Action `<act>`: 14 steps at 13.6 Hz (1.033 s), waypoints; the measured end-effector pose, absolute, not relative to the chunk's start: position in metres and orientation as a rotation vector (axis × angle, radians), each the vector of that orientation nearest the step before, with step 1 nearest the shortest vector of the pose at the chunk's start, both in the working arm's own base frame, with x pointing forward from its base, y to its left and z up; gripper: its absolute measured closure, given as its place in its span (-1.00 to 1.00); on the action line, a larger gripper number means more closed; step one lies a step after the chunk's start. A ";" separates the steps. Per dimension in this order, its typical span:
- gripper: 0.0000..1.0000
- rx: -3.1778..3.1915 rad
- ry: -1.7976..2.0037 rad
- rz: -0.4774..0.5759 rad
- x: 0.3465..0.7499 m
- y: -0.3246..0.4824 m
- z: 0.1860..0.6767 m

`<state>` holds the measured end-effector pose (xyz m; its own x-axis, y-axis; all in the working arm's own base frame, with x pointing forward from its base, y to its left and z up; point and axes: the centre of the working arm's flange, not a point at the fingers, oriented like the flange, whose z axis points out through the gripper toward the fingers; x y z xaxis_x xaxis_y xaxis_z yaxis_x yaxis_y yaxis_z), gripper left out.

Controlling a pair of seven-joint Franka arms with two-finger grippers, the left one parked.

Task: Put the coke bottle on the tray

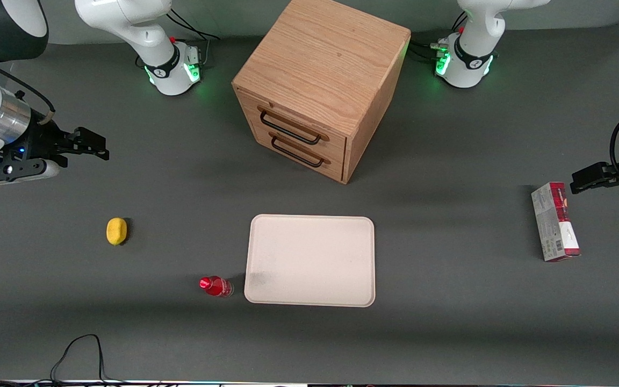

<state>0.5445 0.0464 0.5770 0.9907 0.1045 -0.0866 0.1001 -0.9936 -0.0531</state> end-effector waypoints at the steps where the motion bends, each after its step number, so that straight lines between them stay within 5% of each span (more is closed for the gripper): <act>1: -1.00 -3.086 -0.158 0.137 0.545 0.046 0.578; 14: -1.00 -3.090 -0.164 0.193 0.555 0.050 0.574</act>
